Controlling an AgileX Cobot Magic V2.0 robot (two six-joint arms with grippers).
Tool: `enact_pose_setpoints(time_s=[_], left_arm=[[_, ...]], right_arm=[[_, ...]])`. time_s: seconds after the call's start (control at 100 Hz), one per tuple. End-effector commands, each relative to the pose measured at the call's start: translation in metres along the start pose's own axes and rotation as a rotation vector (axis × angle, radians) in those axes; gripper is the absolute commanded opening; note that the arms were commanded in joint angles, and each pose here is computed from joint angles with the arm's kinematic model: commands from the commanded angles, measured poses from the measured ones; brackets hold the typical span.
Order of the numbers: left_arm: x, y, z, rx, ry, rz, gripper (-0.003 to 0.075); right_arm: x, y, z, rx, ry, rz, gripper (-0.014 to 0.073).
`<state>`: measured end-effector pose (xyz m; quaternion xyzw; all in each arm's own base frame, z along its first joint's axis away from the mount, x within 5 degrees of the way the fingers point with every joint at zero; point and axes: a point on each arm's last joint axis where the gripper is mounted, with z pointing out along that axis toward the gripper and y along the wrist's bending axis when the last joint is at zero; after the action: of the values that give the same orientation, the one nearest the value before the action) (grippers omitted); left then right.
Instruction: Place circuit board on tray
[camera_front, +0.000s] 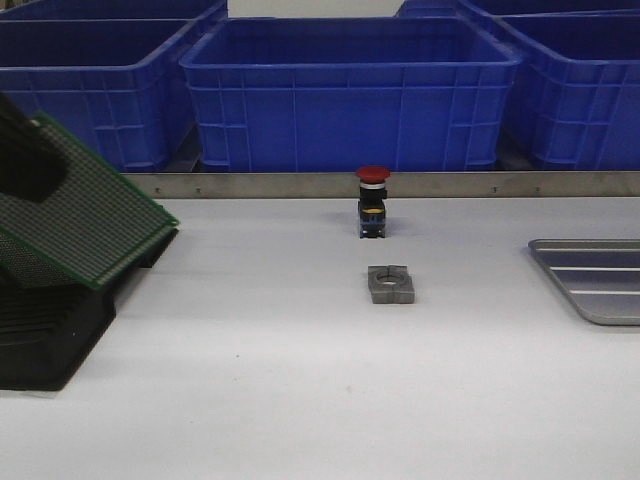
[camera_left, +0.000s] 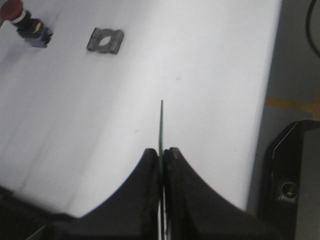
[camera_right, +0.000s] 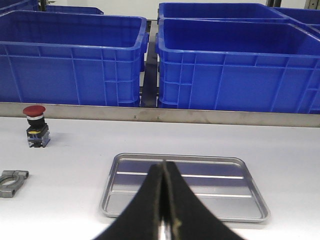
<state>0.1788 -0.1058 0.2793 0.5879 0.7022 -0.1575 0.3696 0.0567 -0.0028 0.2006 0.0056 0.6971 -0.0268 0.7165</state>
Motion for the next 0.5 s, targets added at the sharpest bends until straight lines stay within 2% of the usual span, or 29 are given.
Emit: enact_pose_setpoints(time_s=[0.0, 0.14, 0.28, 0.37, 0.49], left_arm=[[-0.018, -0.002, 0.006, 0.026, -0.092, -0.051, -0.0020], [-0.024, -0.011, 0.031, 0.132, -0.091, -0.062, -0.0020], [-0.027, -0.017, 0.047, 0.192, -0.084, -0.079, -0.0020], [-0.026, -0.018, 0.051, 0.207, -0.077, -0.090, -0.0020], [-0.026, -0.017, 0.051, 0.205, -0.083, -0.095, -0.0020]], right_arm=[[-0.013, 0.000, -0.003, -0.003, -0.121, -0.012, -0.0069], [-0.013, 0.000, -0.003, -0.003, -0.121, -0.012, -0.0069], [-0.012, 0.000, -0.003, -0.002, -0.108, -0.012, -0.0069], [-0.016, 0.000, -0.004, -0.003, -0.098, 0.045, -0.0069], [-0.029, 0.000, -0.005, -0.006, 0.035, 0.156, -0.0069]])
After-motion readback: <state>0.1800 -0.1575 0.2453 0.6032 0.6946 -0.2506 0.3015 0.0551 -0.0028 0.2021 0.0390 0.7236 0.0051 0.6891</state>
